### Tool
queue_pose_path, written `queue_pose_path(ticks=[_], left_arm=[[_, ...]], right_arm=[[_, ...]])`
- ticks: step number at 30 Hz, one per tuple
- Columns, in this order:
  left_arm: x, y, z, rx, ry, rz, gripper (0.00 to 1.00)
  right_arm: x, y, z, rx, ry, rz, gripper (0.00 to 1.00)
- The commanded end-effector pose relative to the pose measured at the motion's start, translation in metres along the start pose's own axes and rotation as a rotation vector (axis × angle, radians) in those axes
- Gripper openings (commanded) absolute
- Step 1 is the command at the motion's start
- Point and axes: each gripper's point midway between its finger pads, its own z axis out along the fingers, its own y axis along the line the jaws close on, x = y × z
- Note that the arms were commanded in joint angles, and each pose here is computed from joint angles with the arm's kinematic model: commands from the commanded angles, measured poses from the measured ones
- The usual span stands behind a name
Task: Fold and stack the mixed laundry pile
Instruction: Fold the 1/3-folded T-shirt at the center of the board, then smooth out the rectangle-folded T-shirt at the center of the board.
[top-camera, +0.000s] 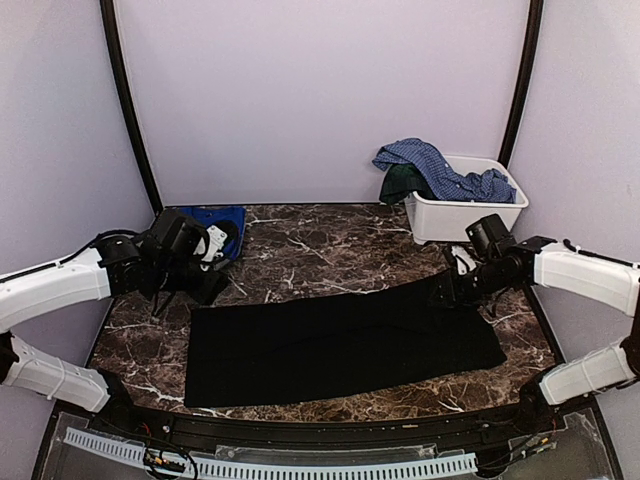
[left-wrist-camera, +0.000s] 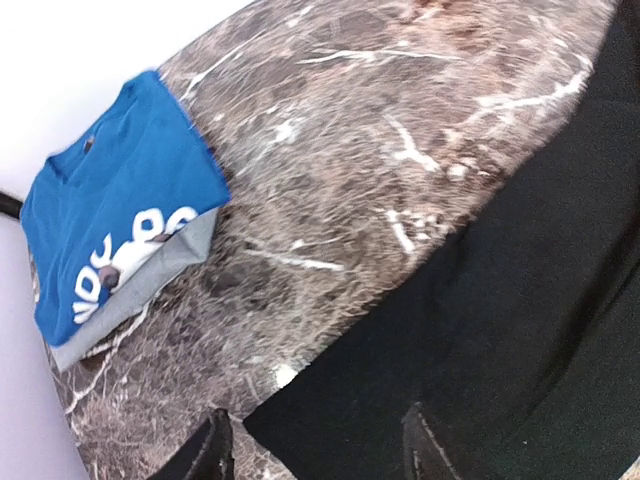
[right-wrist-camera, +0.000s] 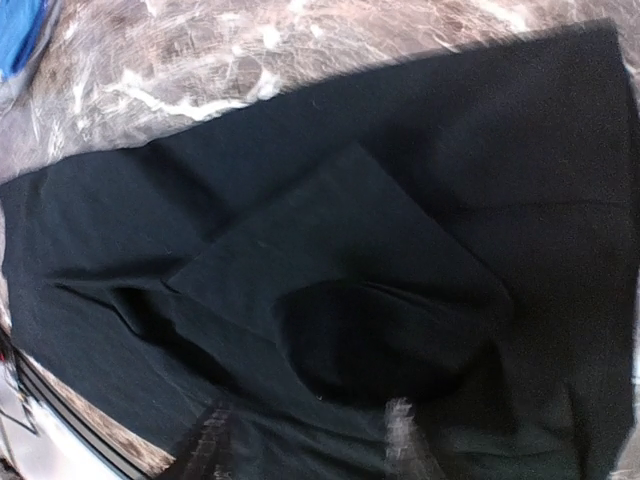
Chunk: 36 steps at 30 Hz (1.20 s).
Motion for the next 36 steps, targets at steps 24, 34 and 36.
queue_pose_path(ticks=[24, 34, 36], left_arm=[[0.035, 0.093, 0.206, 0.029, 0.474, -0.846, 0.37], [-0.007, 0.145, 0.217, 0.048, 0.367, -0.785, 0.4], [-0.033, 0.12, 0.204, 0.097, 0.32, -0.687, 0.42]], right_arm=[[-0.08, 0.018, 0.011, 0.021, -0.082, -0.173, 0.83], [-0.101, -0.002, 0.026, 0.074, -0.056, -0.157, 0.77], [-0.108, -0.015, 0.022, 0.102, -0.069, -0.133, 0.77]])
